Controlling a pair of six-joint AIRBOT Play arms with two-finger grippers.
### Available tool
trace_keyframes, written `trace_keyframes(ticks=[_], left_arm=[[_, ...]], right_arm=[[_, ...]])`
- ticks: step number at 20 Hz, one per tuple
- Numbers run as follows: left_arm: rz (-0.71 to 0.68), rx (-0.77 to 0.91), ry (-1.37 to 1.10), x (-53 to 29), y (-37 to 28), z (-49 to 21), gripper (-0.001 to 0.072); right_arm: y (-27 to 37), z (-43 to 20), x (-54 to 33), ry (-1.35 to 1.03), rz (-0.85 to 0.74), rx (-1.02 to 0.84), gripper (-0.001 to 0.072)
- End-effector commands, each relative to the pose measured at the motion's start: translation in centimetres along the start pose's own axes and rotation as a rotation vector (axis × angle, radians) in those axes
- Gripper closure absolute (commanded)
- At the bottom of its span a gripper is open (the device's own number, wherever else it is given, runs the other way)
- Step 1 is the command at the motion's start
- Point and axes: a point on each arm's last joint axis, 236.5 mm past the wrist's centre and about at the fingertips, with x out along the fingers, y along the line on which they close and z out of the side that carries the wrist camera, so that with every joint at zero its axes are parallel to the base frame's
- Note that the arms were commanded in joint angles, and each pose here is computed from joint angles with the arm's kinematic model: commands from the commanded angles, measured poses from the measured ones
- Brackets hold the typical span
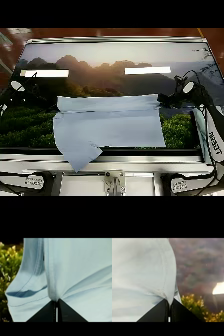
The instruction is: Fold the shirts.
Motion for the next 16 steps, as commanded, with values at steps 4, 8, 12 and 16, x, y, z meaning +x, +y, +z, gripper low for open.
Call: trace_keyframes(ticks=[4,8,12,16], left_arm=[[0.013,-0.038,0.036,0.3,0.4,-0.7,0.0673],[0.013,-0.057,0.068,-0.6,0.6,-1.3,0.0188],[0.121,-0.026,0.126,-6.2,4.2,-4.0,0.019],[0.103,-0.067,0.121,-7.8,6.2,-11.3,0.0183]], right_arm=[[-0.2,-2.9,0.9,0.13,0.006,0.027,0.0635],[0.9,-3.1,0.4,0.143,0.053,-0.007,0.014],[-4.4,-4.0,-5.9,0.188,-0.122,-0.117,0.014],[-9.9,-8.4,-10.9,0.261,-0.172,-0.016,0.0141]])
